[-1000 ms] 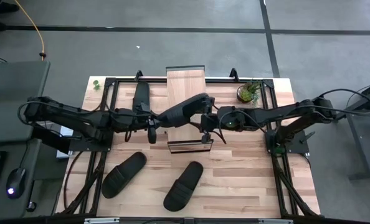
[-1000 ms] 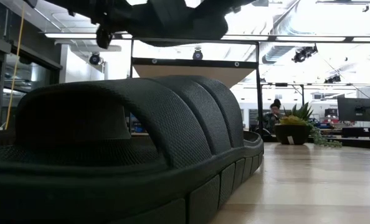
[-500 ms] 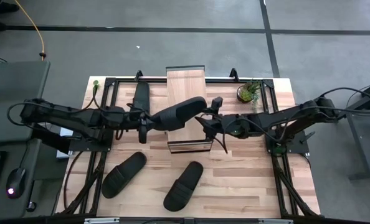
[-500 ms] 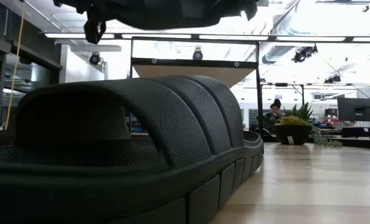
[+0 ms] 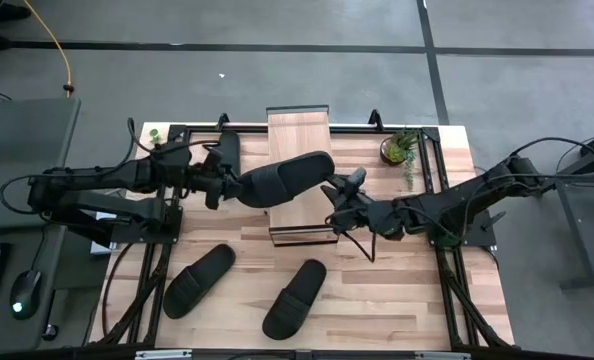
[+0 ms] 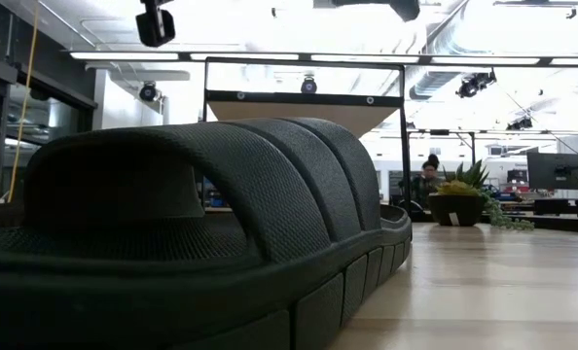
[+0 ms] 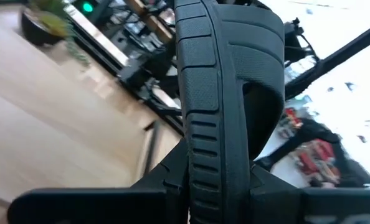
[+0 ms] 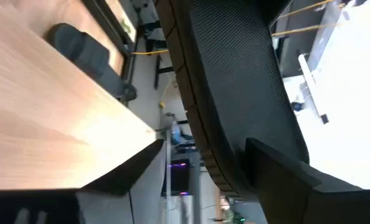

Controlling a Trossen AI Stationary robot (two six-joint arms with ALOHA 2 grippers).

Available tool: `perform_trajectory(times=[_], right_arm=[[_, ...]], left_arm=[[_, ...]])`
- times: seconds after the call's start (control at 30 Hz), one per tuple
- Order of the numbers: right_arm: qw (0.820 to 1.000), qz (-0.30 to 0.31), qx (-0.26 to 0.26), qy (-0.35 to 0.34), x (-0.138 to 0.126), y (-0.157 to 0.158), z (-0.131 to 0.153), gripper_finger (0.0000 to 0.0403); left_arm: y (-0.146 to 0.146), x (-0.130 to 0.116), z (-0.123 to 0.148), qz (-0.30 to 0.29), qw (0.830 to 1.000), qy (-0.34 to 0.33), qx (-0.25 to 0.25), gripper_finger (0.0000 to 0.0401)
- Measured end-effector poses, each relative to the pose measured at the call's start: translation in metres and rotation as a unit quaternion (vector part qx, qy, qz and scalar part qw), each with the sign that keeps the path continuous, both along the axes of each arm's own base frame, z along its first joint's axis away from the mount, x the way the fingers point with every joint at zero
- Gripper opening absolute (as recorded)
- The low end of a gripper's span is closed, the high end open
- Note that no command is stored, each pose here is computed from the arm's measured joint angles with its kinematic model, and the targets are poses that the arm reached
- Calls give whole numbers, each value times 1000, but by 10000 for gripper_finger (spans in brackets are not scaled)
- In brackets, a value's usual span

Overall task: Pick and place slides into the shelf
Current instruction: Put the bottom right slipper on the shelf

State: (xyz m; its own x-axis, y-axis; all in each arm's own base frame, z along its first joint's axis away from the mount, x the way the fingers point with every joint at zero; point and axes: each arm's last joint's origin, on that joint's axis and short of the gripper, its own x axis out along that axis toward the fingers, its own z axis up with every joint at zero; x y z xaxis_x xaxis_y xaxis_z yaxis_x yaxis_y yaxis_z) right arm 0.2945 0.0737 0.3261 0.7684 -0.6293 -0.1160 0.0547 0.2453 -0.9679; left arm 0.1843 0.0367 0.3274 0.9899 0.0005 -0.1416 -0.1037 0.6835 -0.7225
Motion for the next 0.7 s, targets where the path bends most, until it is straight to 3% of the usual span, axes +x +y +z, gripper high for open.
perform_trajectory(times=[0.43, 0.7], right_arm=[[997, 11, -67, 39, -1, 6, 3, 225], [998, 20, -53, 30, -1, 7, 3, 208]], left_arm=[[-4, 0, -5, -48, 997, 32, -59, 44], [-5, 0, -5, -73, 994, 33, -72, 44]])
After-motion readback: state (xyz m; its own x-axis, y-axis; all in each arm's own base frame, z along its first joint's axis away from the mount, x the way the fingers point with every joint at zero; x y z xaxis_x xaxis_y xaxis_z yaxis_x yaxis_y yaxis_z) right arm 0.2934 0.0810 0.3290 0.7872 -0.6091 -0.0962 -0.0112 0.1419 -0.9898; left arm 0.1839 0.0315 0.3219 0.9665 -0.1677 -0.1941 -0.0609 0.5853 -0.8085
